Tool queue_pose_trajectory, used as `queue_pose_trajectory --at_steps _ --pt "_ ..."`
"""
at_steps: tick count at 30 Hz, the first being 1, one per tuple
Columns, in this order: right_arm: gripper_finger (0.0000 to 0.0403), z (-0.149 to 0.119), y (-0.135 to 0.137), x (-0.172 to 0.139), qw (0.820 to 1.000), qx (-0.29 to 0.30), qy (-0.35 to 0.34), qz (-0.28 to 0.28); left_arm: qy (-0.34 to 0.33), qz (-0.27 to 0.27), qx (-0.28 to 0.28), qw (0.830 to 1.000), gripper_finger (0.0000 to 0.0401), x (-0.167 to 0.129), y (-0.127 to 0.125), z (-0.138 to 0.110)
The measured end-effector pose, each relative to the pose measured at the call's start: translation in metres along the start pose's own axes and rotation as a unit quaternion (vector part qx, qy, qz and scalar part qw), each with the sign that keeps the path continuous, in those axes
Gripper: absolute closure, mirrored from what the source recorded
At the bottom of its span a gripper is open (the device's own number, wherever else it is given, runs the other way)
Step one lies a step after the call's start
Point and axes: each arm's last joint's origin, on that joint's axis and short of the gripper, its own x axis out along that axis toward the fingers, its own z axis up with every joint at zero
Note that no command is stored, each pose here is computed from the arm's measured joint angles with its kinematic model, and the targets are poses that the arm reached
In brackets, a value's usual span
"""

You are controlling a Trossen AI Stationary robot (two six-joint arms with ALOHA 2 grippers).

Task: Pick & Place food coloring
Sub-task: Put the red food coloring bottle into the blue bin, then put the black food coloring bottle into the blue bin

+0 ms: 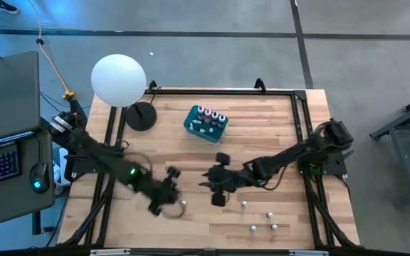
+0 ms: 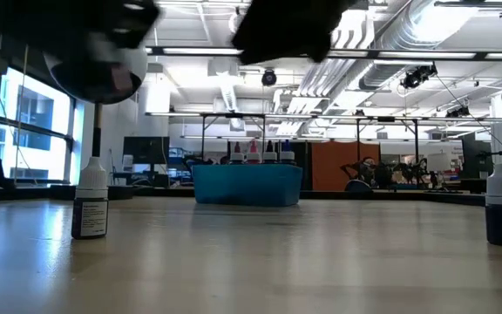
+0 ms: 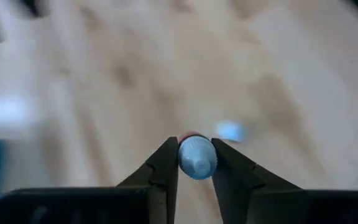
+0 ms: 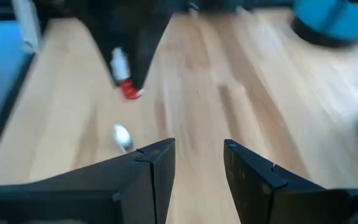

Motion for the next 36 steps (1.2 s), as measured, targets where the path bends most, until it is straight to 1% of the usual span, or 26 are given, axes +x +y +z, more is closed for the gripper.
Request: queue_pose_trajectory --at_steps 4,6,8,12,14,17,19,23,25,28,32,36 --pt "0.0275 -0.005 -0.003 -0.036 0.996 0.042 0.048 -0.069 -0.004 0.042 0.012 0.999 0.0336 0.002 0.052 0.007" --pt "0.0275 -0.009 -0.002 -0.051 0.991 0.062 0.056 -0.102 -0.003 0.059 0.004 0.998 0.0333 0.003 0.080 0.005" --pt "0.0275 -0.014 0.000 -0.061 0.987 0.072 0.062 -0.129 -0.002 0.091 -0.014 0.996 0.0328 0.004 0.109 -0.001" --pt "0.0275 -0.024 0.007 -0.072 0.982 0.077 0.078 -0.151 0.014 0.150 -0.079 0.985 0.0325 0.008 0.169 -0.026" --pt "0.0275 -0.027 0.012 -0.074 0.983 0.080 0.075 -0.151 0.033 0.154 -0.124 0.980 0.0324 0.011 0.191 -0.044" --pt "0.0275 -0.030 0.018 -0.077 0.984 0.072 0.069 -0.148 0.046 0.159 -0.201 0.966 0.0324 0.016 0.222 -0.070" --pt "0.0275 -0.030 0.021 -0.079 0.984 0.065 0.058 -0.153 0.060 0.162 -0.237 0.956 0.0324 0.019 0.236 -0.087" --pt "0.0275 -0.030 0.022 -0.080 0.984 0.058 0.048 -0.160 0.092 0.172 -0.274 0.942 0.0323 0.033 0.256 -0.115" --pt "0.0275 -0.031 0.022 -0.080 0.985 0.061 0.055 -0.154 0.087 0.184 -0.292 0.935 0.0323 0.038 0.264 -0.122" --pt "0.0275 -0.030 0.022 -0.080 0.985 0.064 0.056 -0.150 0.091 0.188 -0.317 0.925 0.0323 0.043 0.267 -0.129" --pt "0.0275 -0.031 0.022 -0.080 0.985 0.064 0.056 -0.150 0.087 0.191 -0.306 0.929 0.0315 0.047 0.269 -0.129" --pt "0.0275 -0.029 0.023 -0.079 0.985 0.068 0.053 -0.148 0.086 0.195 -0.296 0.931 0.0280 0.047 0.270 -0.128"
